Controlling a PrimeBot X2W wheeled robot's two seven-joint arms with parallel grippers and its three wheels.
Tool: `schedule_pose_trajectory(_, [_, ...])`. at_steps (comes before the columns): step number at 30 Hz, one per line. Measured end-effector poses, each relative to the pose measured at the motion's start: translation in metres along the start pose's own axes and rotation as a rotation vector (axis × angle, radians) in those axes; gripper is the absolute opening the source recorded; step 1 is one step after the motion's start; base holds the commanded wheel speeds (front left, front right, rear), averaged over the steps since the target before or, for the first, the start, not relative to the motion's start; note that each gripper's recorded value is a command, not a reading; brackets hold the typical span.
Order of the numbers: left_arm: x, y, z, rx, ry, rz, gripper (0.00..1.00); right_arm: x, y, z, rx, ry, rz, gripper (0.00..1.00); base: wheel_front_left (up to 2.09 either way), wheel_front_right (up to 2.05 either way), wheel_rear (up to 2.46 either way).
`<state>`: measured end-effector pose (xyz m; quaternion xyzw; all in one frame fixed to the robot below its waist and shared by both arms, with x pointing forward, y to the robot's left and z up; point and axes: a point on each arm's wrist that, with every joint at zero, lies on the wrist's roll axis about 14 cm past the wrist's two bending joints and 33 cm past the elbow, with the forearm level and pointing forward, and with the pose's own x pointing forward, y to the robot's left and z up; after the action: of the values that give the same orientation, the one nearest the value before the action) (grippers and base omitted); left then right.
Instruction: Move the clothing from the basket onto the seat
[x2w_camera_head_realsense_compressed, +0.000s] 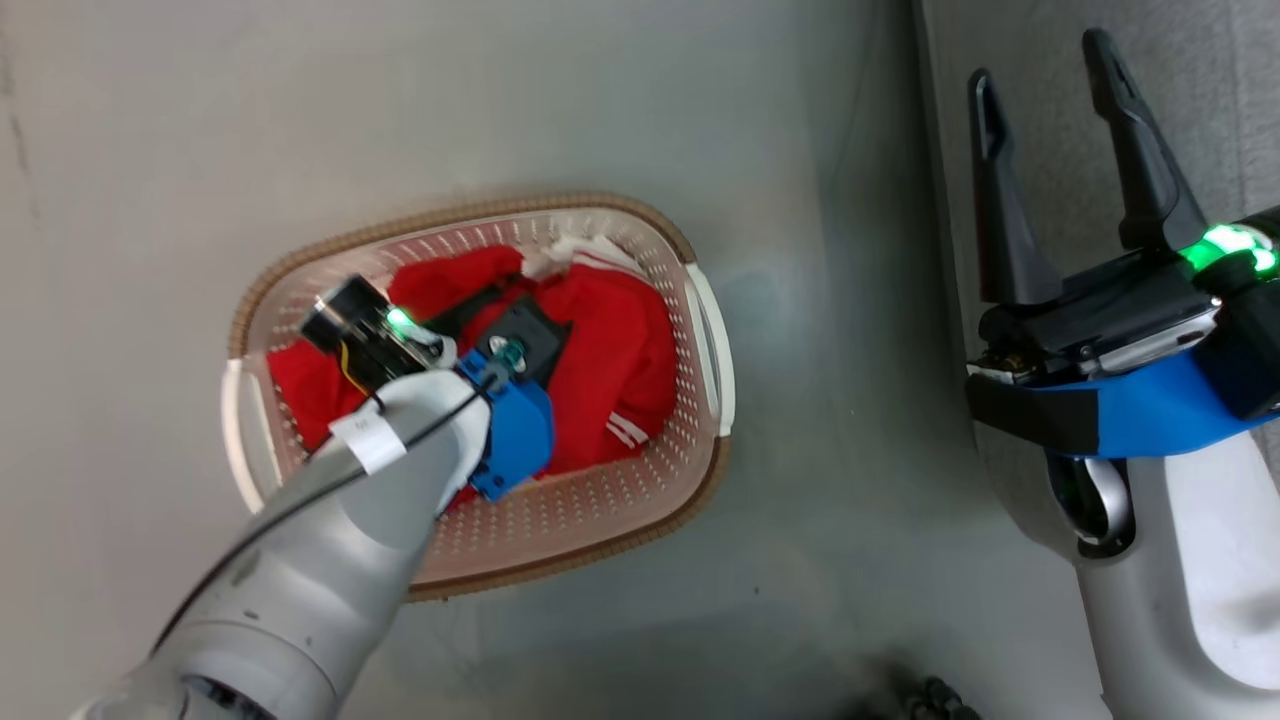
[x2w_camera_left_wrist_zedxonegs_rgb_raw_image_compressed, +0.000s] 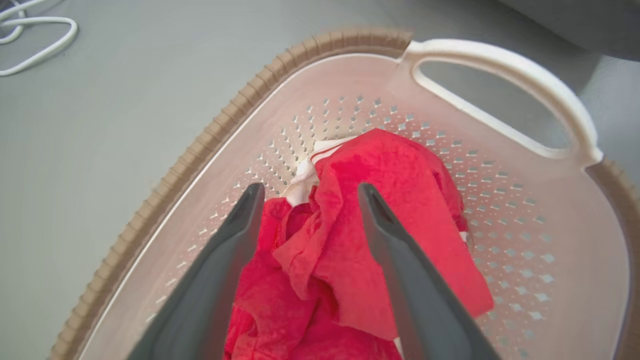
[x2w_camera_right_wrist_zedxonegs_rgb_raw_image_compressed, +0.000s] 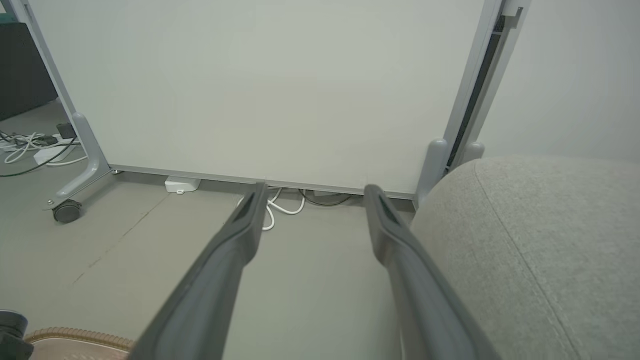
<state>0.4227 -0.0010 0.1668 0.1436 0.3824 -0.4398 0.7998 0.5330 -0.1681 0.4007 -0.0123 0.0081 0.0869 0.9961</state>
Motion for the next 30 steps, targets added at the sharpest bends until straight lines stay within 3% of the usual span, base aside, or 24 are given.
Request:
schedule_pose_trajectory(13, [0.037,-0.010,-0.084,-0.032,0.279,-0.108,1.00,-0.002,-0.014,-0.061,-0.017,0.107,-0.028,1.00,0.00,0.00,0.00])
schedule_pose_trajectory(23, [0.045,-0.002,-0.109,0.058,0.409,-0.135,1.00,-0.001,-0.008,-0.074,-0.015,0.116,-0.011,1.00,0.00,0.00,0.00])
schedule_pose_trajectory(24, [0.044,-0.004,-0.110,0.060,0.416,-0.138,0.58,0.000,-0.007,-0.074,-0.017,0.114,-0.008,1.00,0.00,0.00,0.00])
schedule_pose_trajectory(25, [0.044,-0.005,-0.111,0.054,0.418,-0.140,0.00,0.000,-0.007,-0.074,-0.017,0.111,-0.007,1.00,0.00,0.00,0.00])
schedule_pose_trajectory(30, [0.043,-0.006,-0.104,0.051,0.390,-0.140,0.00,0.002,-0.004,-0.069,-0.014,0.099,0.000,1.00,0.00,0.00,0.00])
